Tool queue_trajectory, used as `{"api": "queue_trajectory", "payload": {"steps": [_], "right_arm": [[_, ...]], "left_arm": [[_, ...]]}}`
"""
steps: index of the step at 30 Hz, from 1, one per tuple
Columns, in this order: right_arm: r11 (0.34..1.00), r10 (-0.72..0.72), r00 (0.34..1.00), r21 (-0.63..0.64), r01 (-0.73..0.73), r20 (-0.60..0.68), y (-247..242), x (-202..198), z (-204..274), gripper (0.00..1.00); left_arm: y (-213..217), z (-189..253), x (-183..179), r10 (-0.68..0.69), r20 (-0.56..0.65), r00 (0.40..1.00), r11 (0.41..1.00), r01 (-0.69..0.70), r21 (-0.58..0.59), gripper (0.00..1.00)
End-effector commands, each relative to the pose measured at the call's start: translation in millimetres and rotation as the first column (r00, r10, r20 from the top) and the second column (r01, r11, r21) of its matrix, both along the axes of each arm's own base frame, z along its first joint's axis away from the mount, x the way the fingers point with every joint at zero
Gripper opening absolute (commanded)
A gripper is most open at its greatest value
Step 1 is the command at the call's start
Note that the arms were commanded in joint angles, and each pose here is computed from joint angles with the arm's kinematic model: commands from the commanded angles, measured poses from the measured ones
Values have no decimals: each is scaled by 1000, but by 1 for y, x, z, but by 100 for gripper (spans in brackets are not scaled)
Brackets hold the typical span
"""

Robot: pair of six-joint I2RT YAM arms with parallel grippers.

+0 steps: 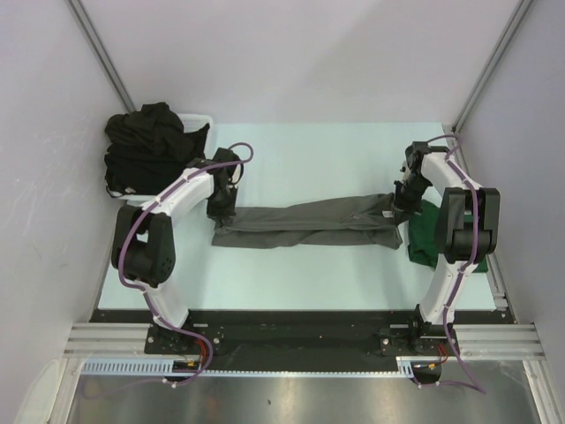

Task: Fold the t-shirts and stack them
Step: Fold the other side of the tshirt into a rectangle

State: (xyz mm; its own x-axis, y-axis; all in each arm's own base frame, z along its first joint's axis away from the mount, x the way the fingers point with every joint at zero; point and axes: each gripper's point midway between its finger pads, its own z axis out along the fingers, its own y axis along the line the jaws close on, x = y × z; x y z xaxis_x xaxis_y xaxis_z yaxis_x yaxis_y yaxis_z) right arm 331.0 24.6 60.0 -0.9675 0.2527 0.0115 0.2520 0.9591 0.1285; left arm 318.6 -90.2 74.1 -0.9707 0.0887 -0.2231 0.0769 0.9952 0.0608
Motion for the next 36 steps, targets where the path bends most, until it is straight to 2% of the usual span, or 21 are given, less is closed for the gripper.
{"api": "queue_trajectory", "payload": {"steps": [1, 2, 5, 8, 13, 18, 22, 27, 36], "right_arm": [[999, -4, 1000, -38, 5, 18, -5, -4, 9, 15], [999, -8, 1000, -47, 8, 13, -7, -4, 8, 33], [998, -16, 1000, -66, 17, 17, -10, -1, 10, 42], [997, -21, 999, -76, 24, 46, -10, 9, 17, 45], [995, -22, 991, -91, 35, 134, -10, 34, 38, 45], [996, 14, 980, -84, 3, 197, 4, 58, 58, 45], [997, 44, 984, -65, -34, 175, 21, 53, 56, 45], [996, 72, 984, -60, -63, 161, 34, 45, 51, 45], [995, 95, 982, -52, -88, 163, 38, 40, 50, 44]], "left_arm": [[-5, 8, 1, -4, 19, 1000, 1000, 4, -27, 2], [-7, 7, 0, -7, 14, 1000, 999, 8, -33, 20], [-9, 4, -4, -10, 4, 1000, 999, 10, -45, 35], [-9, 7, -3, -8, 11, 1000, 999, 8, -51, 43], [-11, 18, 6, -9, 42, 999, 999, 11, -52, 44], [-12, 23, 12, -7, 50, 999, 999, 10, -48, 40], [-11, 24, 8, -9, 38, 999, 999, 11, -44, 36], [-8, 23, 3, -2, 44, 999, 999, 4, -42, 36], [-10, 20, 22, 11, 88, 996, 1000, -9, -29, 34]]}}
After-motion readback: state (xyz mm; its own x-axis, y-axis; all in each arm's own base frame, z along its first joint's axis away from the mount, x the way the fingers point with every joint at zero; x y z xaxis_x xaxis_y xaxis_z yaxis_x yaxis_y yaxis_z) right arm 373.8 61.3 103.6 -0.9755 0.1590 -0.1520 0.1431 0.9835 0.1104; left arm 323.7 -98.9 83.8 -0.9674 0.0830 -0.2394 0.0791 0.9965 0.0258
